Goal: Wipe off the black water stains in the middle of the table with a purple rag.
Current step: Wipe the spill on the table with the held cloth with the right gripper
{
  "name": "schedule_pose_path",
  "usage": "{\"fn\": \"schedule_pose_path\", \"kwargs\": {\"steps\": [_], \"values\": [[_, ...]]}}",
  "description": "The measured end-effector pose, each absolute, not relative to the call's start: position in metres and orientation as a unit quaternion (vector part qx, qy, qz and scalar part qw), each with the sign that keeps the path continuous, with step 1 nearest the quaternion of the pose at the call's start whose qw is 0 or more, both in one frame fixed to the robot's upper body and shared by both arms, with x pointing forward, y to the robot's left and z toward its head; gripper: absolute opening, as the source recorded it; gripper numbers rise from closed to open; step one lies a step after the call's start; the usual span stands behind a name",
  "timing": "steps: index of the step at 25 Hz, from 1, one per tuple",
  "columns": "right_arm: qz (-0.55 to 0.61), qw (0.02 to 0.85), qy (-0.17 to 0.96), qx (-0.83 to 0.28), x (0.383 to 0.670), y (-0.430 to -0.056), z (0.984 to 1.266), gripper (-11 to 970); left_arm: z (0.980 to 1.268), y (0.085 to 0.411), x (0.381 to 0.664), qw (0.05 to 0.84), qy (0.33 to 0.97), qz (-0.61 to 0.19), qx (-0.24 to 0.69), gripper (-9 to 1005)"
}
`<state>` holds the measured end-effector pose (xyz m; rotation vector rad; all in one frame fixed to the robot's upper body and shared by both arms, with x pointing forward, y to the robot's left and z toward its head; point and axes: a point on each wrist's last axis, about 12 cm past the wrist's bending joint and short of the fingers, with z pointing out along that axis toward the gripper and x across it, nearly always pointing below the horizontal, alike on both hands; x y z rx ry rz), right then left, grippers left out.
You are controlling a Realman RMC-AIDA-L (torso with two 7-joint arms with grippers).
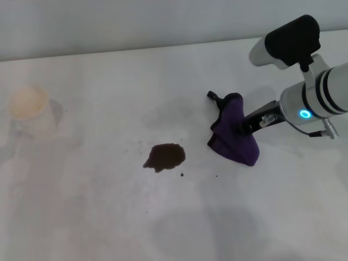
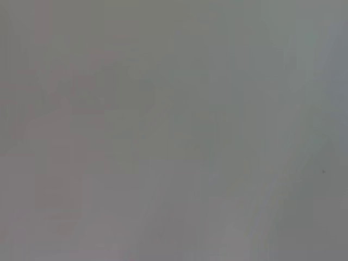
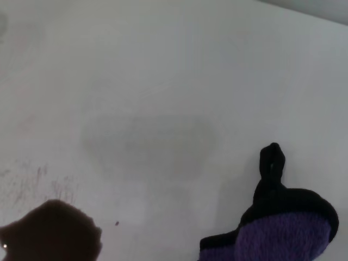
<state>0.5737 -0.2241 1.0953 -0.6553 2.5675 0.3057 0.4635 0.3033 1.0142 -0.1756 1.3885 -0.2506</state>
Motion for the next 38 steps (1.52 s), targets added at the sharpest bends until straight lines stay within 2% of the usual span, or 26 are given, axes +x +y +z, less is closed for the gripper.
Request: {"fn": "schedule_pose_path", "kwargs": {"steps": [3, 6, 15, 18, 21, 22, 23, 26, 32, 38], "values": [[0.113, 0.236, 0.937, -0.231, 0.575, -0.226, 1.097, 322, 1.015, 0.303, 0.465, 0.759, 0.636, -0.115, -0.081, 888], [0.116, 0.239, 0.937, -0.227, 0.576, -0.224, 1.098, 140, 1.016, 0.302, 0.467, 0.760, 0.634, -0.117, -0.080, 888], [0.202, 0.260, 0.899, -0.287, 0.564, -0.180, 1.142, 116, 1.016, 0.304, 0.468, 0.761, 0.635, -0.113, -0.076, 887], [0.242, 0.263, 0.879, -0.316, 0.558, -0.161, 1.147, 116, 1.017, 0.304, 0.470, 0.762, 0.634, -0.113, -0.074, 887], [0.267, 0.250, 0.866, -0.342, 0.559, -0.140, 1.129, 116, 1.019, 0.303, 0.473, 0.763, 0.632, -0.114, -0.072, 887], [0.264, 0.239, 0.867, -0.349, 0.561, -0.130, 1.110, 116, 1.019, 0.303, 0.474, 0.764, 0.632, -0.114, -0.071, 887], [0.264, 0.239, 0.867, -0.349, 0.561, -0.130, 1.110, 116, 1.020, 0.303, 0.475, 0.764, 0.631, -0.115, -0.070, 887], [0.236, 0.250, 0.864, -0.369, 0.560, -0.118, 1.086, 116, 1.020, 0.302, 0.477, 0.764, 0.632, -0.115, -0.067, 887], [0.200, 0.292, 0.850, -0.389, 0.559, -0.117, 1.073, 117, 1.019, 0.302, 0.479, 0.759, 0.638, -0.114, -0.067, 887], [0.135, 0.344, 0.853, -0.367, 0.576, -0.145, 1.070, 117, 1.017, 0.301, 0.483, 0.750, 0.648, -0.114, -0.066, 888]]}}
